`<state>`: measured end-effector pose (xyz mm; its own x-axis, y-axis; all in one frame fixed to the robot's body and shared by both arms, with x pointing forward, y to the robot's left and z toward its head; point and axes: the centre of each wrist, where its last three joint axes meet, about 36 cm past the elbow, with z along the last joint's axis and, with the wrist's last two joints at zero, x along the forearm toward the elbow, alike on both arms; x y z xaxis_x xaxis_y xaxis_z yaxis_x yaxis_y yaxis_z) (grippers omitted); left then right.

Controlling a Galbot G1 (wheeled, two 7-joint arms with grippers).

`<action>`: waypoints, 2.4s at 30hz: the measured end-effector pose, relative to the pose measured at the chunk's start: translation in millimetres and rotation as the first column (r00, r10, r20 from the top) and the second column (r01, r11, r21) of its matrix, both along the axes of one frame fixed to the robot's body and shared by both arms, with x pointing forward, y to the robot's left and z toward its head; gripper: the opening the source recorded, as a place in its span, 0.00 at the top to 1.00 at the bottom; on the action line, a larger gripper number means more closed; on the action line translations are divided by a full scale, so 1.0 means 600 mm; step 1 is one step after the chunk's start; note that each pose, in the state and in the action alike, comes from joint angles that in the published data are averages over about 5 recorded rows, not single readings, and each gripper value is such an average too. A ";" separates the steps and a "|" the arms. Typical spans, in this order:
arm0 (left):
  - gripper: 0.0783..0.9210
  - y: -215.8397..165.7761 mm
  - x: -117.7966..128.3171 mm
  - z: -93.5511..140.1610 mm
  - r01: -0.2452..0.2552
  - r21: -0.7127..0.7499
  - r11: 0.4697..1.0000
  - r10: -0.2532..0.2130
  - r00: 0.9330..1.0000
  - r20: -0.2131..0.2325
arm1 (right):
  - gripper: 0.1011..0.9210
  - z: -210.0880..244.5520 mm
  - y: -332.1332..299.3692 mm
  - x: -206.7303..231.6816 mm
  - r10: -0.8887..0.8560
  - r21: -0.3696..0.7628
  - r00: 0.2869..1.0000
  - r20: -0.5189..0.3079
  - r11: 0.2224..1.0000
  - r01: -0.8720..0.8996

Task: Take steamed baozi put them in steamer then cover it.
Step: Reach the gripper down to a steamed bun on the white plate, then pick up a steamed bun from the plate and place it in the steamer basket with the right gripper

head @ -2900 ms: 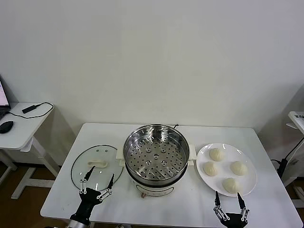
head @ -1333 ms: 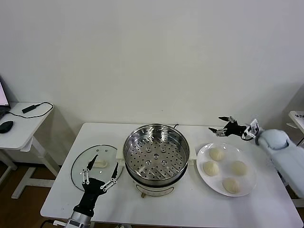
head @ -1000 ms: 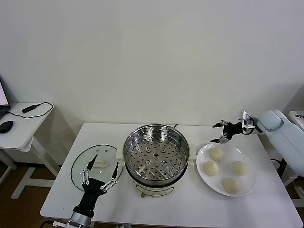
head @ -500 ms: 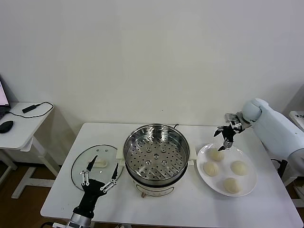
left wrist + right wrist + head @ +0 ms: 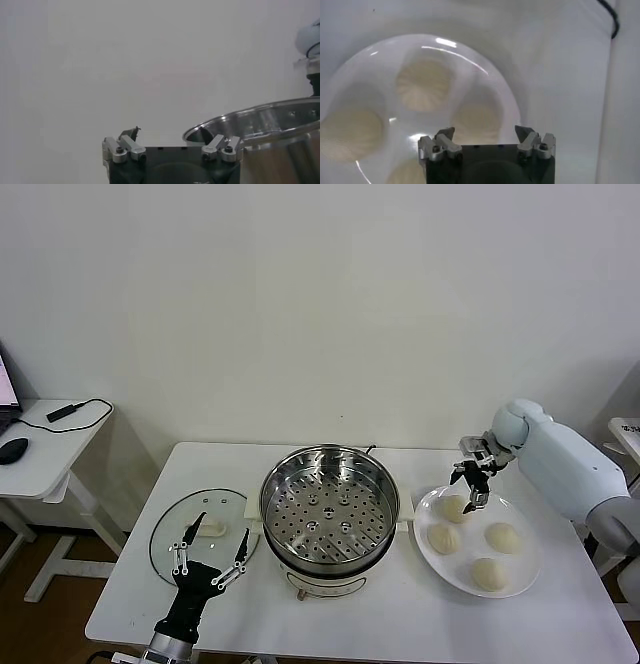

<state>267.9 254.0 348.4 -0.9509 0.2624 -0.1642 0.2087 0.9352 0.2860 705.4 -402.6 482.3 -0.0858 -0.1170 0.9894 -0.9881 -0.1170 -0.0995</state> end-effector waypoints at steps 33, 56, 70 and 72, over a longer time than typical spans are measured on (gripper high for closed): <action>0.12 -0.002 0.007 0.006 0.007 -0.002 1.000 -0.007 1.000 0.020 | 0.29 0.156 0.067 0.014 0.281 0.003 0.944 0.174 0.958 -0.285; 0.12 0.001 0.003 0.006 0.005 0.000 1.000 -0.005 1.000 0.025 | 0.33 0.317 0.505 -0.009 0.908 -0.162 0.376 0.186 0.406 -0.900; 0.12 0.003 0.003 0.007 0.005 -0.002 1.000 -0.005 0.999 0.034 | 0.34 0.225 0.582 -0.023 0.955 -0.169 0.283 0.093 0.295 -0.940; 0.12 0.004 0.003 0.006 0.004 -0.001 1.000 -0.004 0.999 0.034 | 0.33 0.213 0.585 -0.023 0.956 -0.168 0.280 0.084 0.291 -0.942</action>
